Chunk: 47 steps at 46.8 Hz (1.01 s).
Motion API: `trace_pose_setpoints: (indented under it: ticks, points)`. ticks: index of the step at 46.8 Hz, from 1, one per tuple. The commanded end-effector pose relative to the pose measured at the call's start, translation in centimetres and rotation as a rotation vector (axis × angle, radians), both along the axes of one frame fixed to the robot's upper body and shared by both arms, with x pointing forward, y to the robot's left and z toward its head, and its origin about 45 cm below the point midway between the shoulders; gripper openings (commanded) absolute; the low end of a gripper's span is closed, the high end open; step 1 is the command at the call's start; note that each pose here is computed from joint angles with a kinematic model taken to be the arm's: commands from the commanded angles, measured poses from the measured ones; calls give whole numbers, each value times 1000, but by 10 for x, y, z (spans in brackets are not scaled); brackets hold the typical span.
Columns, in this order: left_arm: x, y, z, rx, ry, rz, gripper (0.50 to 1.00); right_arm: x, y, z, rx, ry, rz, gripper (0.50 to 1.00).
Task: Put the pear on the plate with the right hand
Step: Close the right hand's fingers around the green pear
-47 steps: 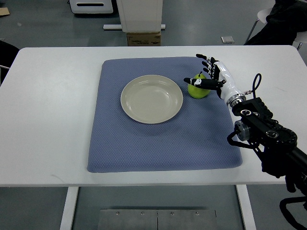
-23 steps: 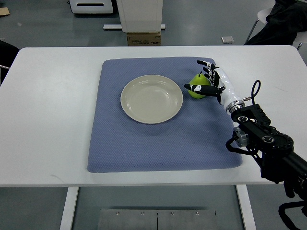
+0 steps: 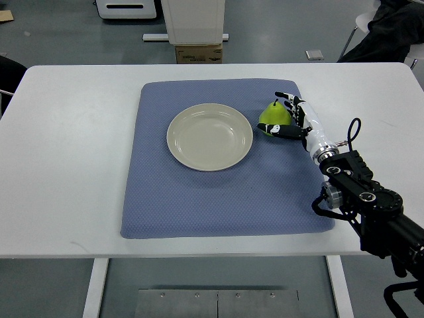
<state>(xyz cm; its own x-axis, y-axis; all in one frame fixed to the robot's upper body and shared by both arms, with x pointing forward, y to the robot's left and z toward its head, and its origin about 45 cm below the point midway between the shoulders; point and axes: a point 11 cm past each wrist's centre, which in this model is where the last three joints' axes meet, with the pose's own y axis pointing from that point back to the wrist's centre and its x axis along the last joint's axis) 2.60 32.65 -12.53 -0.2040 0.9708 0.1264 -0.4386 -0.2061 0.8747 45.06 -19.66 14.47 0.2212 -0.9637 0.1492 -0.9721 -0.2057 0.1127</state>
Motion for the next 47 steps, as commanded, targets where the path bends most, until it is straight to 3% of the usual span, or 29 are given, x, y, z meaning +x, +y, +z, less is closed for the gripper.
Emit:
trace_pose_setpoints:
  ticks: [1,14,47]
  points:
    - [0,0,0,0,0,0,1000,0,-1,0,-5,-1,-8,966]
    - [0,0,0,0,0,0,1000,0,-10,-7,-22,17,-31,933]
    - [0,0,0,0,0,0,1000,-6,-3,-10,-43,-11,11,935]
